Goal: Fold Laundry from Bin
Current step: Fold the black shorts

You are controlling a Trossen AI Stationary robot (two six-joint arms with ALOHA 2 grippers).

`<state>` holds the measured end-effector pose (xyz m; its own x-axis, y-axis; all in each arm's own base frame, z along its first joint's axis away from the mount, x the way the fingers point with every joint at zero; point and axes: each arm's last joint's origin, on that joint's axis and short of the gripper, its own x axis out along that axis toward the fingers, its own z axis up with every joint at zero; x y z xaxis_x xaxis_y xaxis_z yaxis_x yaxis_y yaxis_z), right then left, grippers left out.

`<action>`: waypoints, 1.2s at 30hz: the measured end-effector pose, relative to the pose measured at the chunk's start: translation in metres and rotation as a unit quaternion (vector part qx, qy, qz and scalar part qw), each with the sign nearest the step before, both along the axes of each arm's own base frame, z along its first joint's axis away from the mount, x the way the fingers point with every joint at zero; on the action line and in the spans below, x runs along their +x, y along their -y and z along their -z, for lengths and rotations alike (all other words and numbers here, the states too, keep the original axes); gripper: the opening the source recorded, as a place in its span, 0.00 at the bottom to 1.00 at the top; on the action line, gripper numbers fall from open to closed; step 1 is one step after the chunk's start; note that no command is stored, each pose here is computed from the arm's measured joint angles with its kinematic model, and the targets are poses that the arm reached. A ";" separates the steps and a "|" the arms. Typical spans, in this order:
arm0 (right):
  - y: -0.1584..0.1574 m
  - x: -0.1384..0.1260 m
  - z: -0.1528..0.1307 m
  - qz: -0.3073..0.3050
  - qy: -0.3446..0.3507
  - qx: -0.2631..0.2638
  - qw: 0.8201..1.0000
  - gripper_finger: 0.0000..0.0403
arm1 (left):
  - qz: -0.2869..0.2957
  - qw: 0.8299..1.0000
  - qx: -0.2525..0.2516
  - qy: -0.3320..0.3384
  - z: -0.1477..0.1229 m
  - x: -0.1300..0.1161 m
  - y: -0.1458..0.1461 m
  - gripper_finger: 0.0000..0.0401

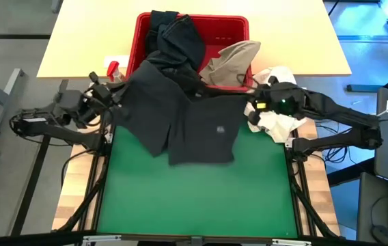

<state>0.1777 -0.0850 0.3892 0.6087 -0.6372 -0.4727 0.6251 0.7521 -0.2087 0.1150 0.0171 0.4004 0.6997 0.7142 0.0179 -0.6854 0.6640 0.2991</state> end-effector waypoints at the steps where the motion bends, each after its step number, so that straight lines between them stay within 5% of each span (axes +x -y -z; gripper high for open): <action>1: 0.001 0.003 -0.002 0.000 0.011 -0.005 1.000 0.04 | 0.012 1.000 -0.002 0.003 0.000 0.002 0.000 0.03; 11: 0.002 0.023 0.010 -0.038 -0.009 0.022 0.999 0.05 | 0.038 0.999 -0.010 -0.034 0.009 0.020 0.000 0.03; 18: -0.025 0.011 -0.024 -0.099 0.016 0.000 0.995 0.04 | 0.058 0.998 -0.024 0.020 0.001 0.001 0.003 0.03; 21: -0.038 0.003 -0.040 -0.133 0.036 0.022 0.990 0.04 | 0.130 0.987 -0.070 0.060 -0.001 -0.004 0.009 0.03; 24: -0.053 -0.003 -0.053 -0.168 0.055 0.057 0.983 0.03 | 0.227 0.960 -0.132 0.099 -0.002 -0.008 0.016 0.03; 28: -0.076 -0.008 -0.065 -0.227 0.083 0.118 0.963 0.04 | 0.340 0.900 -0.241 0.129 -0.002 -0.010 0.026 0.03; 34: -0.115 -0.012 -0.081 -0.372 0.136 0.223 0.891 0.03 | 0.500 0.780 -0.360 0.107 -0.003 -0.013 0.043 0.03; 36: -0.125 -0.013 -0.082 -0.403 0.140 0.254 0.868 0.04 | 0.523 0.756 -0.381 0.098 -0.003 -0.014 0.047 0.03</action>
<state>0.1647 0.0402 0.4717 0.8959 0.2972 -0.3302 -0.1746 0.9190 0.3534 0.1010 -0.0296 0.4034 0.9262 -0.3728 0.0569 0.3523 0.8016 -0.4830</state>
